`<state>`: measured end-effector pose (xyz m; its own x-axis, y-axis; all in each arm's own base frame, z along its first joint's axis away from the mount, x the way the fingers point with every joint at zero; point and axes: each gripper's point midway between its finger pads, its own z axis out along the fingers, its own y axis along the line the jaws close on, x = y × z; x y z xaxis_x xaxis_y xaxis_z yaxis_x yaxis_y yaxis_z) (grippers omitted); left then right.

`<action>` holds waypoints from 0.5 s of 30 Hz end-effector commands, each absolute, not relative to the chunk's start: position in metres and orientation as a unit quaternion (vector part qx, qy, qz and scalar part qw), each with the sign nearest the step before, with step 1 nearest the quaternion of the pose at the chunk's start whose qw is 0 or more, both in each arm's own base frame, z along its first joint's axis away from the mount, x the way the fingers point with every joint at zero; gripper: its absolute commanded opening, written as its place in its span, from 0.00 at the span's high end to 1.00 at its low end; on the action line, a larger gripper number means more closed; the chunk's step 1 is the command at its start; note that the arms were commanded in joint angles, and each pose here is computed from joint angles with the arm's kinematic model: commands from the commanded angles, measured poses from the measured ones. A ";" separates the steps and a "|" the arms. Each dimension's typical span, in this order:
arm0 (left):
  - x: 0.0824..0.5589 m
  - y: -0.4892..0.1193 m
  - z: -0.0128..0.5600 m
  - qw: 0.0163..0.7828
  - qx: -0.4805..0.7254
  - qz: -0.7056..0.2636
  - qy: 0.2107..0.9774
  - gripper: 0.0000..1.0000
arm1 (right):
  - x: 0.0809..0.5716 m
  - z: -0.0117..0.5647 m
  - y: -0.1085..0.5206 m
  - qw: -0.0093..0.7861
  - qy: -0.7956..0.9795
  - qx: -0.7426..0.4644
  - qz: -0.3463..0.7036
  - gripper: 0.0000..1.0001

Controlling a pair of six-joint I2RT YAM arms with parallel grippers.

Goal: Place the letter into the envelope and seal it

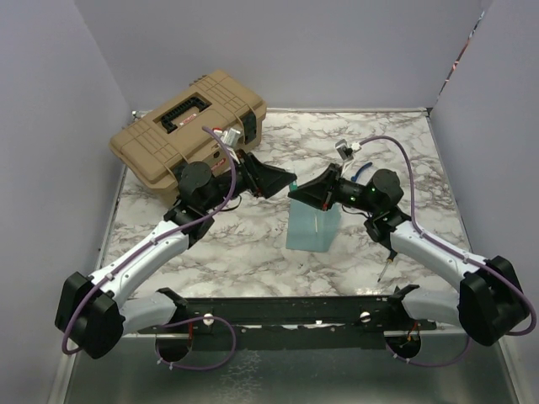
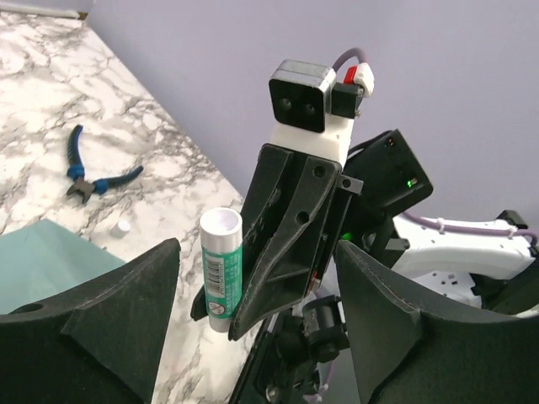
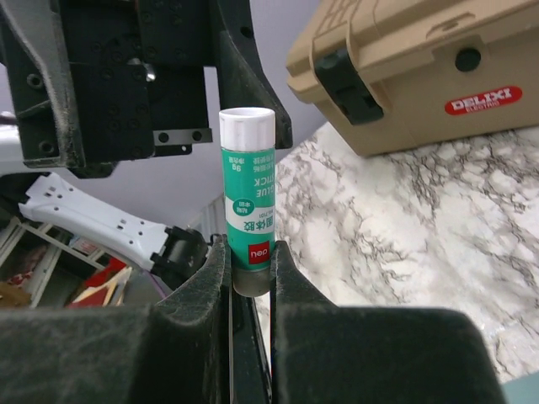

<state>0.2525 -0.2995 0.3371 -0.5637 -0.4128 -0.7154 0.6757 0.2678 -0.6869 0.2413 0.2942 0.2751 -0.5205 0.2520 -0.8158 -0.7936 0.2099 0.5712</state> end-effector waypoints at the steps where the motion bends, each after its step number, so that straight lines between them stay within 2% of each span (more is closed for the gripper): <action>1: 0.257 -0.304 0.352 0.467 0.083 -0.618 0.627 0.26 | 0.241 0.302 0.296 0.462 0.598 -0.193 0.625 1.00; 3: 0.257 -0.308 0.350 0.459 0.083 -0.624 0.627 0.31 | 0.239 0.303 0.298 0.457 0.595 -0.200 0.629 0.99; 12: 0.249 -0.318 0.348 0.445 0.125 -0.631 0.623 0.66 | 0.227 0.318 0.300 0.451 0.570 -0.233 0.646 0.99; 15: 0.246 -0.322 0.347 0.441 0.145 -0.632 0.620 0.73 | 0.224 0.321 0.300 0.450 0.567 -0.243 0.646 1.00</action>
